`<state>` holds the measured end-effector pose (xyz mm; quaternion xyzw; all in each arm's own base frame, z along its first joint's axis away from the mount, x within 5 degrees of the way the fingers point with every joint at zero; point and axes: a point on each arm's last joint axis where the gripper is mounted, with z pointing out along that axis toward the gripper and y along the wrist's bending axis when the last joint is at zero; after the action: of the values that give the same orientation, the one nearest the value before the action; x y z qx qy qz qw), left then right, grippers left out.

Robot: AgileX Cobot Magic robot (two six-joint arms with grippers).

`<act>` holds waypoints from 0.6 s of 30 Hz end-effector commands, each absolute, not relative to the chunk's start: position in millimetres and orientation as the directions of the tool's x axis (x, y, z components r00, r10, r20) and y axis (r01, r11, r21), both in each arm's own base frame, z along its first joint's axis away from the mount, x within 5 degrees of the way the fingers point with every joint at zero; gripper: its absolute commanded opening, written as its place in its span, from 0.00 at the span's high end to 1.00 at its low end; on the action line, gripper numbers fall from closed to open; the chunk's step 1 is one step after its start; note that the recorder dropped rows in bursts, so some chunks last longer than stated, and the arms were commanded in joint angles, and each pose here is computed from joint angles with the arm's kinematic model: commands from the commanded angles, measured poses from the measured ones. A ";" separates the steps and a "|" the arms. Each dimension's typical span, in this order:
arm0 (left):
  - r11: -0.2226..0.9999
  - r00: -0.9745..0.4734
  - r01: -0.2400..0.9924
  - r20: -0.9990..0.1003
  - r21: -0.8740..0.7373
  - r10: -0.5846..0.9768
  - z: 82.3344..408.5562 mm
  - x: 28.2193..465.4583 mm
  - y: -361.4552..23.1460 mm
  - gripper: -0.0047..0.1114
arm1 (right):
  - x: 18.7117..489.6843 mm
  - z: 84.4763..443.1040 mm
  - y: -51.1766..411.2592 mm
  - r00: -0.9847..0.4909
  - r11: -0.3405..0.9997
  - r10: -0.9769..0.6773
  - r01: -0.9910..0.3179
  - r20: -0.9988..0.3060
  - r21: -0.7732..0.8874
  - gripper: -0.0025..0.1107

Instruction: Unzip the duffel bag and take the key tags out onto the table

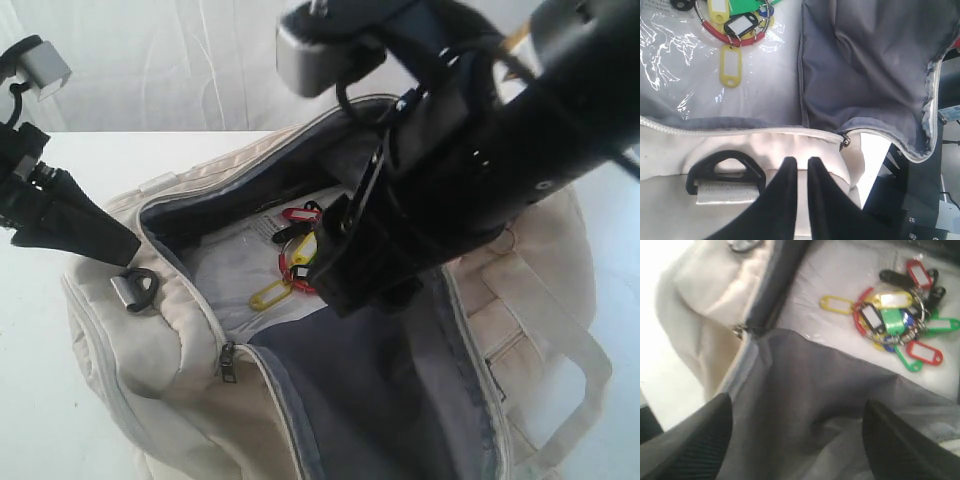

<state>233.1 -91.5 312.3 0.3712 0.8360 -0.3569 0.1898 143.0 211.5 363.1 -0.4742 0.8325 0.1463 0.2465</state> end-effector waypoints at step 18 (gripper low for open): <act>0.445 -0.655 0.755 -0.594 -0.482 0.467 315.6 229.2 -93.2 0.84 | 166.8 364.6 185.4 -0.601 0.765 -0.620 -0.605 -0.504 -0.220 0.35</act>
<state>233.3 -92.4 313.4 0.3678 0.8338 -0.3637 0.1927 168.7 192.8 348.1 -0.3617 0.8998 -0.0252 0.2425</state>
